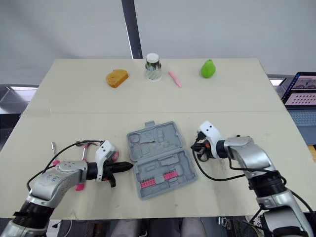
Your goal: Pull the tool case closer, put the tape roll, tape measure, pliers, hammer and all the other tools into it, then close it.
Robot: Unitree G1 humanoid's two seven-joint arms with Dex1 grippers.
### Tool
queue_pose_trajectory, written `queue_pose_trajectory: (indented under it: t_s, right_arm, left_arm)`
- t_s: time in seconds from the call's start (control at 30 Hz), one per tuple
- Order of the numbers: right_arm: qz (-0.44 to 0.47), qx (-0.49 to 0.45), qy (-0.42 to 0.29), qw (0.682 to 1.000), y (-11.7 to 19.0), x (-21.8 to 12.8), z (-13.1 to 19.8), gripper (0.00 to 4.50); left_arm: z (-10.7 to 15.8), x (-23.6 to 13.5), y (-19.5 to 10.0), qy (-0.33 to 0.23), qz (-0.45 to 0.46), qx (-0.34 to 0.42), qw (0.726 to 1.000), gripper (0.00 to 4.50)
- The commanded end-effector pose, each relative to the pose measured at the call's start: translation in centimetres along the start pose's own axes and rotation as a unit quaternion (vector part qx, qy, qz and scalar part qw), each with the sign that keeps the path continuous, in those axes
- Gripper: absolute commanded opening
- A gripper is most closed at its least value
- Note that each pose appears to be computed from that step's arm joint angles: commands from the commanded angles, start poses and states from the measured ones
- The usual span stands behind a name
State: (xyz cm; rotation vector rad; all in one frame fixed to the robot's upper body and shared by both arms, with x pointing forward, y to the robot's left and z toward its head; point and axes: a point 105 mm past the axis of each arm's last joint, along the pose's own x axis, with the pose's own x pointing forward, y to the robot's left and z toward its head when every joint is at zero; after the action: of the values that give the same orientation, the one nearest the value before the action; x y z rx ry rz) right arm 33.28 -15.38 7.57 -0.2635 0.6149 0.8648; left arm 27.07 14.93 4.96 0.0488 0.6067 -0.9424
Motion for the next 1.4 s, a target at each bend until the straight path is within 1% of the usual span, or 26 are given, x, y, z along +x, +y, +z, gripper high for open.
queue_pose_trajectory:
  t_s: [0.03,0.4,0.67,0.93,1.4]
  right_arm:
    - [0.007,-0.008,-0.011,1.0,0.1,0.4,0.8,0.01]
    - [0.027,-0.011,-0.012,0.999,0.9,2.1,0.9,0.01]
    - [0.041,-0.016,-0.013,0.999,1.3,2.5,1.1,0.01]
    - [0.059,-0.02,-0.013,0.998,2.1,2.7,1.3,0.01]
    - [0.069,-0.026,0.0,0.997,3.3,1.2,0.3,0.01]
  left_arm:
    - [-0.1,0.2,-0.3,0.005,-0.013,0.009,1.0,0.0]
    - [-0.3,1.1,-0.1,0.006,-0.014,0.019,1.0,0.0]
    - [0.4,1.8,0.5,-0.005,-0.006,0.033,0.999,0.0]
    - [0.4,2.2,0.1,-0.006,-0.011,0.036,0.999,0.0]
    - [-0.3,2.2,-1.3,0.002,-0.031,0.031,0.999,0.0]
